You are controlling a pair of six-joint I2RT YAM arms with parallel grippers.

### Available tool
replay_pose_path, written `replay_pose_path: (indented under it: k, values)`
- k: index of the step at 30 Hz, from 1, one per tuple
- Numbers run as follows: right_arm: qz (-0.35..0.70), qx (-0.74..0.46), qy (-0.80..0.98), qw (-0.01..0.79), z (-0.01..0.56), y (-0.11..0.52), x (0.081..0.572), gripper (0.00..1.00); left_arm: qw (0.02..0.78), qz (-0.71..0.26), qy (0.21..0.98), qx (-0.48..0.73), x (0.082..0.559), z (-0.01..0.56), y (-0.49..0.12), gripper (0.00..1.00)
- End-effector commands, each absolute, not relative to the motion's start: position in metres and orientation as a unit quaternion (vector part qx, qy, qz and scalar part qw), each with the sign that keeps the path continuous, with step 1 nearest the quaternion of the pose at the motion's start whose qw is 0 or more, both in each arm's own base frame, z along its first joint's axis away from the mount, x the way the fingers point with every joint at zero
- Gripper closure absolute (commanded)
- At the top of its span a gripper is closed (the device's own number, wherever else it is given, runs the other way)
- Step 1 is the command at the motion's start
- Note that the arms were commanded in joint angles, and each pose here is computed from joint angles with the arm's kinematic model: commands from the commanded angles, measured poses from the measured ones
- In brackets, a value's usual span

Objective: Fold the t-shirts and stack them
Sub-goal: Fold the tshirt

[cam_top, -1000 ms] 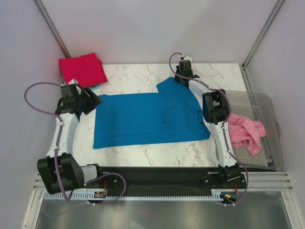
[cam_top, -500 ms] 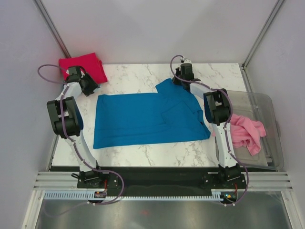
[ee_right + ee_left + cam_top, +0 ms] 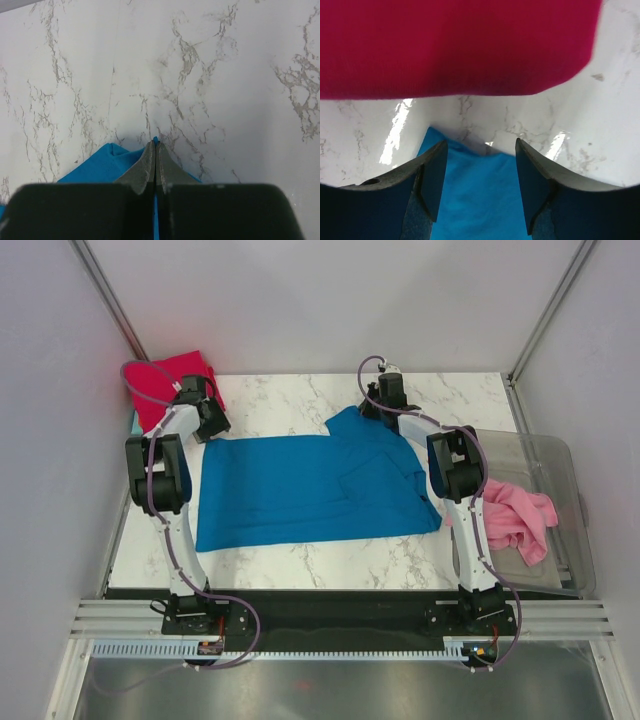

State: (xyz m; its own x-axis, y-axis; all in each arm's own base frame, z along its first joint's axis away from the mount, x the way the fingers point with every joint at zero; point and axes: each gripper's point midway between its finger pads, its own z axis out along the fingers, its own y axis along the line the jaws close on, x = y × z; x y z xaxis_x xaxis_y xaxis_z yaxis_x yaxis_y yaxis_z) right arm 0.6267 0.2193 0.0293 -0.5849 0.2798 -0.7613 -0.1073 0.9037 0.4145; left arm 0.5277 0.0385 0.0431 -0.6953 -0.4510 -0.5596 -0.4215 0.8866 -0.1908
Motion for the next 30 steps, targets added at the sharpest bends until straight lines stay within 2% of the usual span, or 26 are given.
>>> replay_pose_path:
  k: [1,15,16,17,22,26,28,30]
  values:
    - [0.220,0.046,0.880,0.417,0.007,0.227,0.611,1.00,0.302,0.043,0.924,-0.229,0.523,0.039,0.061,0.36]
    - [0.224,0.044,0.883,0.410,0.003,0.228,0.609,1.00,0.271,0.083,0.936,-0.209,0.515,0.022,0.058,0.44]
    - [0.224,0.044,0.883,0.410,0.003,0.228,0.609,1.00,0.271,0.083,0.936,-0.207,0.516,0.023,0.057,0.46]
    - [0.225,0.044,0.883,0.409,0.003,0.229,0.609,1.00,0.270,0.083,0.937,-0.204,0.516,0.022,0.056,0.55]
    - [0.223,0.043,0.885,0.407,0.000,0.228,0.608,1.00,0.264,0.086,0.941,-0.194,0.516,0.017,0.051,0.70]
    - [0.224,0.039,0.884,0.408,0.001,0.229,0.608,1.00,0.265,0.088,0.941,-0.191,0.516,0.022,0.050,0.92]
    - [0.232,0.034,0.881,0.410,0.006,0.231,0.608,1.00,0.263,0.089,0.941,-0.192,0.515,0.026,0.050,0.97]
    - [0.245,0.008,0.872,0.424,0.024,0.238,0.610,1.00,0.261,0.084,0.942,-0.194,0.510,0.035,0.049,0.98]
